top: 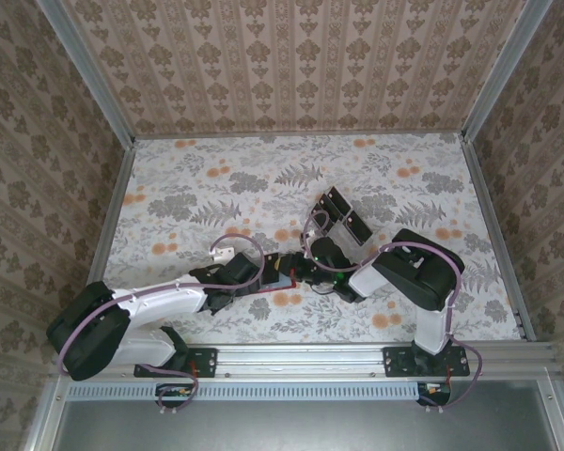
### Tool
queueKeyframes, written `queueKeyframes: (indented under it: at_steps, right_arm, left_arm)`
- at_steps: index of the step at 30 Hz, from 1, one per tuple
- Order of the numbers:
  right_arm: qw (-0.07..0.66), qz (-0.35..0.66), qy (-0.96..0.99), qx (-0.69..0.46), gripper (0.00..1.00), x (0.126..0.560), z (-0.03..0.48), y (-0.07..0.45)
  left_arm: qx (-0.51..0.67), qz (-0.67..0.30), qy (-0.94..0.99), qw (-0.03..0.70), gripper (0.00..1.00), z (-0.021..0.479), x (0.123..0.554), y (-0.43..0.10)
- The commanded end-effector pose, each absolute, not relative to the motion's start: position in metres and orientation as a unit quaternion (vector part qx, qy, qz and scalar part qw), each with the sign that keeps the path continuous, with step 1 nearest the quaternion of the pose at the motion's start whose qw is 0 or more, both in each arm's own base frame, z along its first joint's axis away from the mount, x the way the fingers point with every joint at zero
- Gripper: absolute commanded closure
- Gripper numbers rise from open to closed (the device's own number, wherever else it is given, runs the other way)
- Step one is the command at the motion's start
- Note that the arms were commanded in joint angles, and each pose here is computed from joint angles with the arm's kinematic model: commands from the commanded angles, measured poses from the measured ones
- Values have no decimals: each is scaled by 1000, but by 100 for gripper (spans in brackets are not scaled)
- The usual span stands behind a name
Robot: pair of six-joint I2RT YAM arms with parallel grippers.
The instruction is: Put the credit cards into the card holder
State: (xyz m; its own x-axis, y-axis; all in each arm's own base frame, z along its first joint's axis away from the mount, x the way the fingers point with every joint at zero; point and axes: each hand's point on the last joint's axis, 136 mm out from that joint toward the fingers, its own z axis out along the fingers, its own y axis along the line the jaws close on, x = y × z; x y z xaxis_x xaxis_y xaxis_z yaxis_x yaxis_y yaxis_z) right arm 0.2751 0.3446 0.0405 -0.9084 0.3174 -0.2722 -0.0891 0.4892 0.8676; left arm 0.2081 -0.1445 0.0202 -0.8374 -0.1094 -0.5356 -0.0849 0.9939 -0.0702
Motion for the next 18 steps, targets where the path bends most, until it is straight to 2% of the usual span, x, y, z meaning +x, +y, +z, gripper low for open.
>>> queueKeyframes:
  at_steps: [1, 18]
  right_arm:
    - [186, 498, 845, 63, 100, 264, 29, 343]
    - [159, 512, 842, 59, 100, 259, 21, 351]
  left_arm:
    - [-47, 27, 968, 246, 0, 3, 190, -119]
    - [-47, 26, 968, 246, 0, 3, 190, -120]
